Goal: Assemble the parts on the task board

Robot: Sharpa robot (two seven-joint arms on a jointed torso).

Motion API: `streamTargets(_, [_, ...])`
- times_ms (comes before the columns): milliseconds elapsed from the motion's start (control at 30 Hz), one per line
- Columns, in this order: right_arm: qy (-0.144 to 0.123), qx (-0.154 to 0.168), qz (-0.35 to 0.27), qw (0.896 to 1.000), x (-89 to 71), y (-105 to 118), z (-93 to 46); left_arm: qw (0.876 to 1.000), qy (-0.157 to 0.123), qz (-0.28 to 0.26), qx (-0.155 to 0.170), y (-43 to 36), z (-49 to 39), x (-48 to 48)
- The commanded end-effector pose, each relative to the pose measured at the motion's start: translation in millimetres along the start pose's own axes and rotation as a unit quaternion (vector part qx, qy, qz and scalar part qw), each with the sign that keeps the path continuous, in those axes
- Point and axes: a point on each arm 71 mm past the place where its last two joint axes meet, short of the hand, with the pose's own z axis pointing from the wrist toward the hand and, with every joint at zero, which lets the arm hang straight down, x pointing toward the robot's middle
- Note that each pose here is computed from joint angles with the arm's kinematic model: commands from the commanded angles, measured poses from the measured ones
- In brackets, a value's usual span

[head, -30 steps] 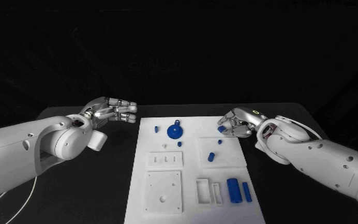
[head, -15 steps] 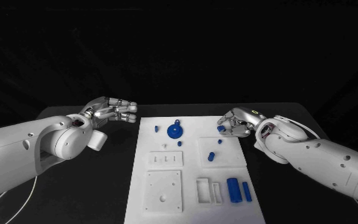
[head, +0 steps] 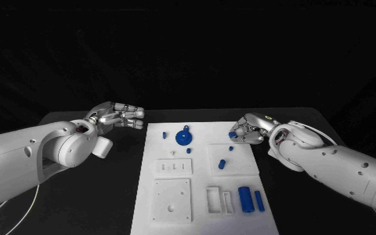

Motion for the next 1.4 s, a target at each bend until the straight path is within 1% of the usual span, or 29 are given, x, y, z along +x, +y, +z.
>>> streamTargets(33, [0.043, 0.017, -0.006, 0.999, 13.4, -5.5, -2.6, 1.000, 0.007, -0.001, 0.001, -0.6, 0.5, 2.1])
streamTargets(133, [0.043, 0.014, -0.003, 0.999, 13.8, -4.5, -2.1, 1.000, 0.008, -0.001, 0.000, -0.5, 0.6, 2.3])
streamTargets(267, [0.034, 0.012, -0.001, 0.999, 12.8, -3.6, -1.8, 1.000, 0.007, -0.001, -0.001, -0.4, 0.5, 2.2])
streamTargets(567, [-0.016, 0.019, 0.010, 1.000, 5.7, 0.5, -1.3, 1.000, 0.008, 0.001, -0.001, -0.4, 0.7, 2.4])
streamTargets(833, [-0.067, 0.015, 0.020, 0.997, -3.1, 7.9, -2.8, 1.000, 0.012, 0.008, -0.003, -0.2, 1.6, 2.4])
streamTargets(967, [-0.093, 0.008, 0.023, 0.995, -13.0, 14.6, -2.9, 1.000, 0.013, 0.010, -0.006, -0.2, 3.1, 2.2])
streamTargets(1033, [-0.101, 0.005, 0.024, 0.995, -17.1, 17.9, -2.5, 1.000, 0.014, 0.010, -0.007, -0.3, 3.8, 2.7])
streamTargets(1133, [-0.114, -0.004, 0.026, 0.993, -24.1, 25.4, -2.0, 1.000, 0.019, 0.013, -0.010, -0.5, 5.4, 5.4])
streamTargets(1233, [-0.124, -0.017, 0.027, 0.992, -30.9, 36.5, -1.7, 0.999, 0.030, 0.014, -0.015, -0.6, 6.8, 10.3])
streamTargets(1400, [-0.134, -0.042, 0.025, 0.990, -39.3, 56.6, -2.6, 0.998, 0.056, -0.018, -0.032, -0.1, 7.3, 20.6])
